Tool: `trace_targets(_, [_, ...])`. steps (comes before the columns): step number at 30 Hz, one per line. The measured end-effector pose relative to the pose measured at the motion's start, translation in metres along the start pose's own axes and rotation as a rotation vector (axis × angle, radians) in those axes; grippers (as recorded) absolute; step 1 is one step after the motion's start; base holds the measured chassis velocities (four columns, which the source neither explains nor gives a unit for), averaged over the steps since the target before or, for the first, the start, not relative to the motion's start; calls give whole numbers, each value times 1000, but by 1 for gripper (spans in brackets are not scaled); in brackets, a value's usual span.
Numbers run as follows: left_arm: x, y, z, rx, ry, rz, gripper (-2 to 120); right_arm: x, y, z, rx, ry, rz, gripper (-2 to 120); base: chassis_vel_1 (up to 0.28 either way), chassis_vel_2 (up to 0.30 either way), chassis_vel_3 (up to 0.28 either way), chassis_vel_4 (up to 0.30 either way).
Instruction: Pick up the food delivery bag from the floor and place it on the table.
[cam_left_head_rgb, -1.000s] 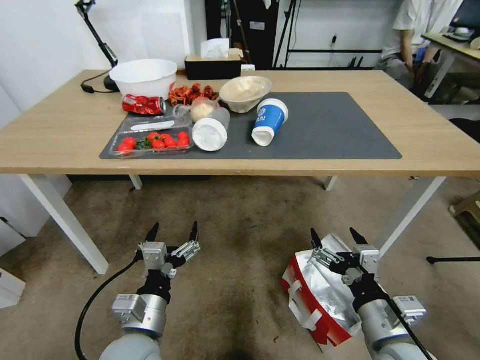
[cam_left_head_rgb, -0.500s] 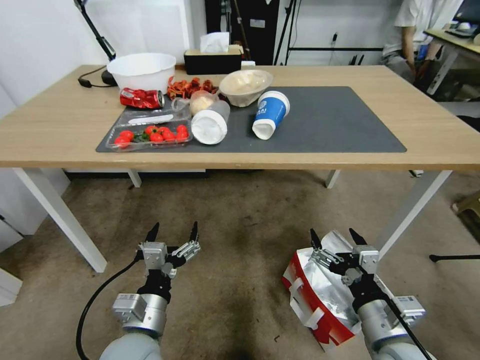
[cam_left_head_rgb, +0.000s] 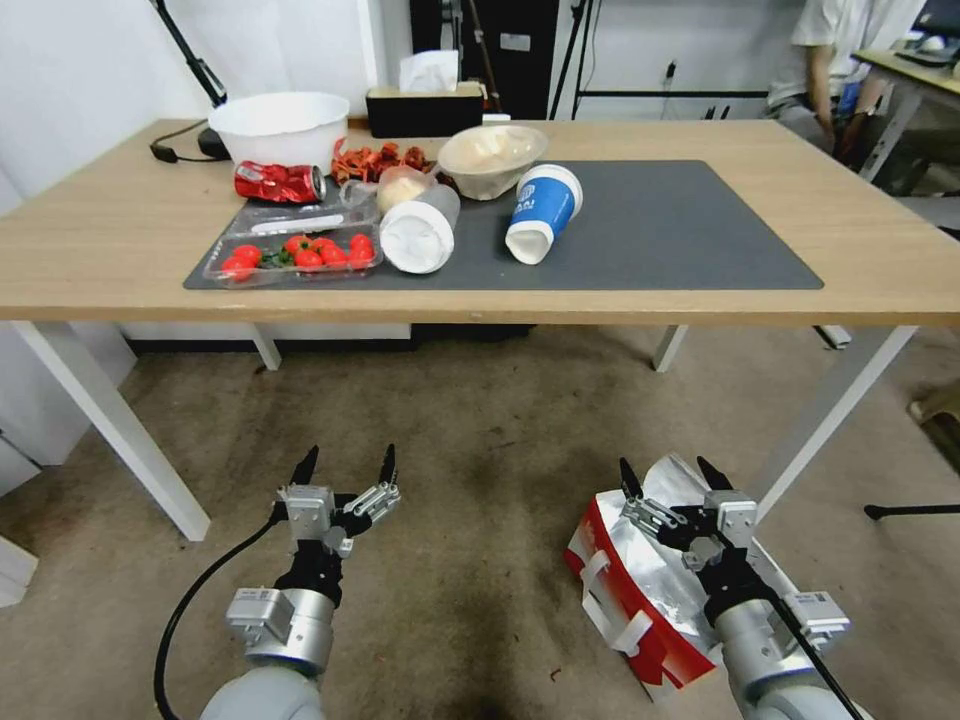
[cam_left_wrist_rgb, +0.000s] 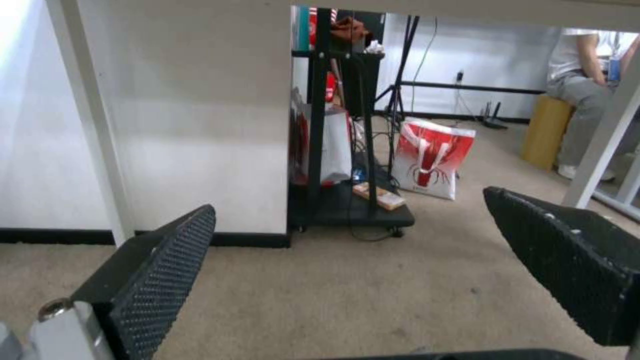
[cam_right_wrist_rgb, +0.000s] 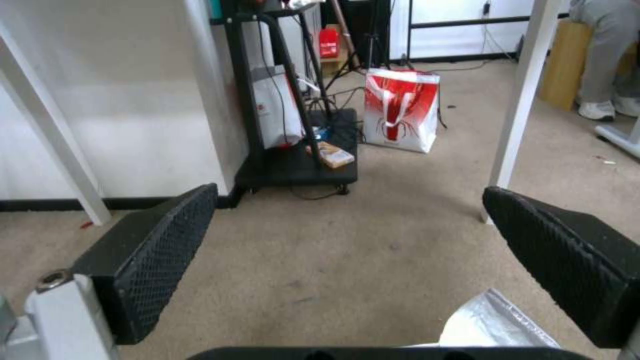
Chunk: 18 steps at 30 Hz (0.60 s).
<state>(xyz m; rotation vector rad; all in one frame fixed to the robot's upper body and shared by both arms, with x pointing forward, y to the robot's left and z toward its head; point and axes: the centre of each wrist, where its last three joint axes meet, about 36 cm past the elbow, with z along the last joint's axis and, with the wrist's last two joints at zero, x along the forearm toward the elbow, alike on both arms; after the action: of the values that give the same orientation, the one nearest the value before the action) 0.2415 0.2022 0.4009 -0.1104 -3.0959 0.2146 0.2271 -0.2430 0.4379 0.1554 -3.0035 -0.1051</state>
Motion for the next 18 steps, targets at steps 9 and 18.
trace_targets(9, [-2,1,0,-12,1,1,100,1,1,-5,-5,-18,-1,100,0,0,0,0])
trace_targets(18, [3,-1,1,-26,5,22,100,2,-3,-8,0,-23,3,100,0,0,0,0])
